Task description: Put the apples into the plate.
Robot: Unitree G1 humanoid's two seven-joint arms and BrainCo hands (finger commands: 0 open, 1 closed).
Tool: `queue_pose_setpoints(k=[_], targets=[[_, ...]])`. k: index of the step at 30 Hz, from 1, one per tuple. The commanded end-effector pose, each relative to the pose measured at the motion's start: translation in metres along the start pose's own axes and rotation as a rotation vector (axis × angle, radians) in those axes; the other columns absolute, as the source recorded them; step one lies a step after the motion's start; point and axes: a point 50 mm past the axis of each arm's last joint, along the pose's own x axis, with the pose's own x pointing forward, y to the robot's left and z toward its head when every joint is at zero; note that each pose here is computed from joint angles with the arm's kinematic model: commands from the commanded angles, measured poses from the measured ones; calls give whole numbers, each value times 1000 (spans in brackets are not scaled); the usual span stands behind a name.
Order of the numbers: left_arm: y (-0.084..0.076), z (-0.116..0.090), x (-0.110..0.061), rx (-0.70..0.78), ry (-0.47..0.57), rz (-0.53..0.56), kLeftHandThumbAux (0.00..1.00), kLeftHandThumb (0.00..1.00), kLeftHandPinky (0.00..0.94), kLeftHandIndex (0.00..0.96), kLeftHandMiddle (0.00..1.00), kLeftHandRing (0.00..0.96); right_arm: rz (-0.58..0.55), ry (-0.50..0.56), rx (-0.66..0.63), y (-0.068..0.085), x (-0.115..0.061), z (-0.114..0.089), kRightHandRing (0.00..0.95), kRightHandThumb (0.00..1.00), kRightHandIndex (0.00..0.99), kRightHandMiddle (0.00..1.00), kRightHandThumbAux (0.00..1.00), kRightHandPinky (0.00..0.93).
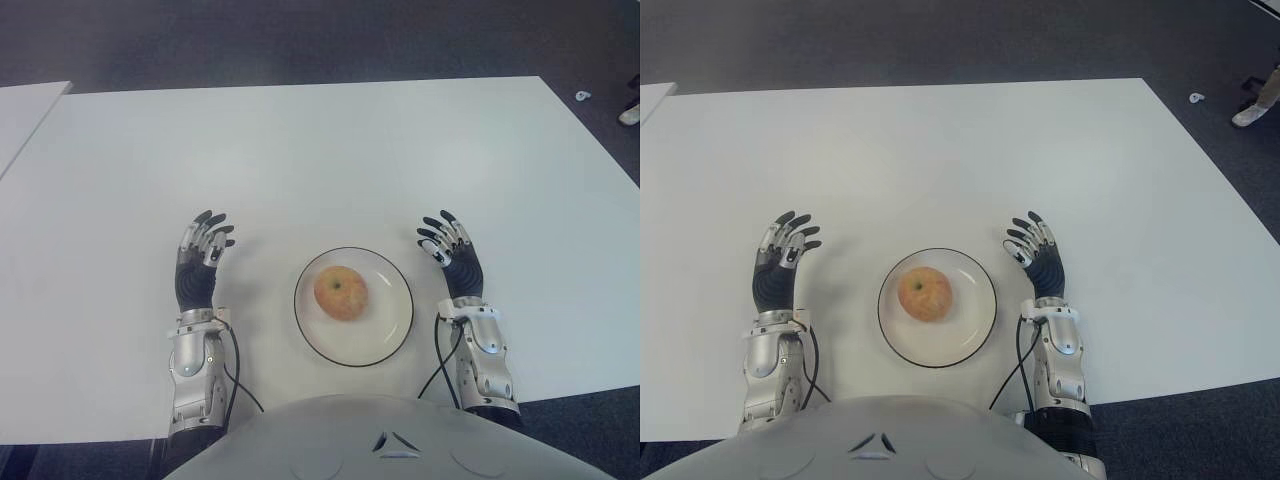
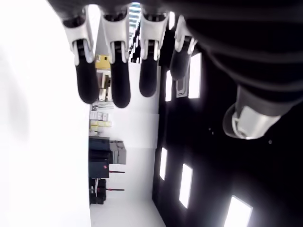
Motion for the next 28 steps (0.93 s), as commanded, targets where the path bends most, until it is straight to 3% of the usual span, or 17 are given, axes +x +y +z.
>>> queue_pose_setpoints(k=[1, 28], targets=[[-3, -2, -2, 28, 52, -10, 524, 409, 362, 170, 246, 311, -20, 85, -11, -1, -5, -8, 279, 308, 101, 240, 712, 310], [-8, -1, -2, 12, 149, -32, 567, 449, 325, 150, 249, 287, -41, 106, -10, -1, -4, -9, 279, 288, 103, 236, 716, 313]])
